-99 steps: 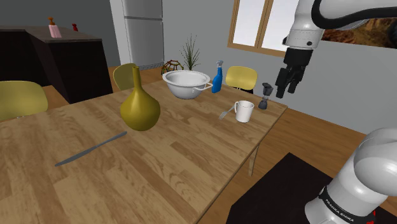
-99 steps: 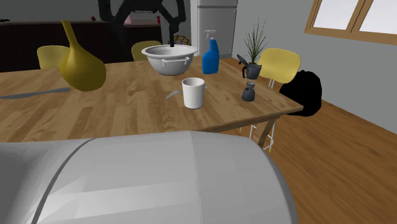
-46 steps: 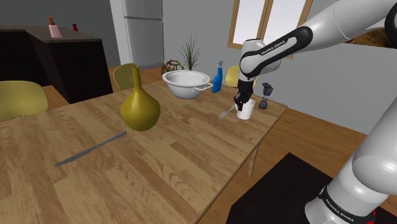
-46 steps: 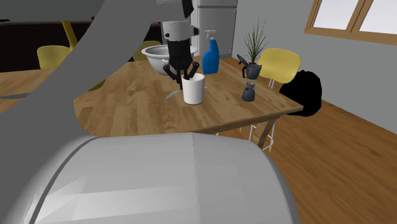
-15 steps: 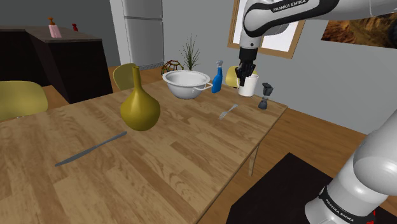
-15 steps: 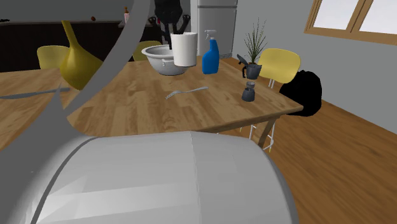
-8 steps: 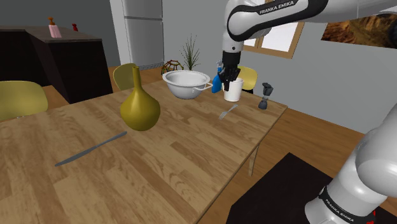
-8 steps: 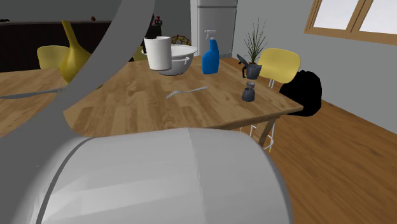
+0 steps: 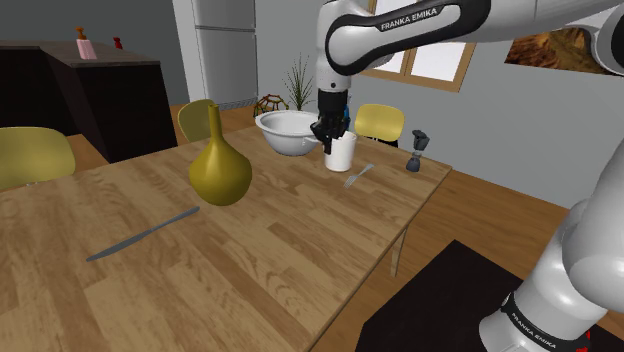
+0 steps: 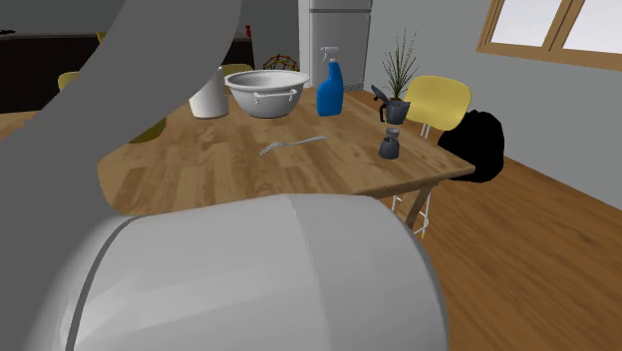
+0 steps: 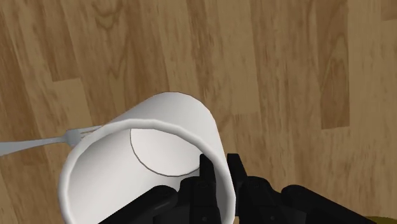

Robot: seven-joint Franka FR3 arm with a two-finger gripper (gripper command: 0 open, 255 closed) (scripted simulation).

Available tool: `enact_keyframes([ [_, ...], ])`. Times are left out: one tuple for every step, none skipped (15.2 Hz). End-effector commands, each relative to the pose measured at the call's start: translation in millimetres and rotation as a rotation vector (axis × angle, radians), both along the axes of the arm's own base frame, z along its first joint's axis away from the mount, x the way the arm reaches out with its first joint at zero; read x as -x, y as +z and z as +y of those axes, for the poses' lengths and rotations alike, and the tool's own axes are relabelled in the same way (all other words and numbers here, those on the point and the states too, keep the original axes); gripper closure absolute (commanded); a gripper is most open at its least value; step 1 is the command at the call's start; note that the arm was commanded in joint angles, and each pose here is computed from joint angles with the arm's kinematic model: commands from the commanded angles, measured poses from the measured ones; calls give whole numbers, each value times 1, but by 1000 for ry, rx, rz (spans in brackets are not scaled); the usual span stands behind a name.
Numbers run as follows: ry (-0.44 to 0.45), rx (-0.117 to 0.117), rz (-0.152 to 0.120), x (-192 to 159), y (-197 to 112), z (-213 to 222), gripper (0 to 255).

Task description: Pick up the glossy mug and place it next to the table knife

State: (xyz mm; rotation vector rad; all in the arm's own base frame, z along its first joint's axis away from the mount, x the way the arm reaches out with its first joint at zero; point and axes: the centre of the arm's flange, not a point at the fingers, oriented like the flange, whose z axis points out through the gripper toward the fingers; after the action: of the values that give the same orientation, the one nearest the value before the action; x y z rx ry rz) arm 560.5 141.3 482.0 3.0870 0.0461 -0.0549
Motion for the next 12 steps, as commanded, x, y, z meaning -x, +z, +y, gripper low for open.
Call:
enact_keyframes([
  [-1, 0, 0, -3, -2, 27, 255],
  [-1, 0, 0, -5, -4, 40, 255],
  [-1, 0, 0, -7, -6, 53, 255],
  [-1, 0, 0, -9, -9, 66, 255],
  [-1, 0, 0, -11, -11, 79, 255],
  [-1, 0, 0, -14, -13, 91, 255],
  [-1, 0, 0, -16, -15, 104, 255],
  [-1, 0, 0, -18, -17, 117, 255],
  [-1, 0, 0, -20, -19, 130, 255],
  [-1, 0, 0, -22, -21, 143, 255],
  [-1, 0, 0, -24, -23, 156, 255],
  [-1, 0, 0, -26, -26, 168, 255],
])
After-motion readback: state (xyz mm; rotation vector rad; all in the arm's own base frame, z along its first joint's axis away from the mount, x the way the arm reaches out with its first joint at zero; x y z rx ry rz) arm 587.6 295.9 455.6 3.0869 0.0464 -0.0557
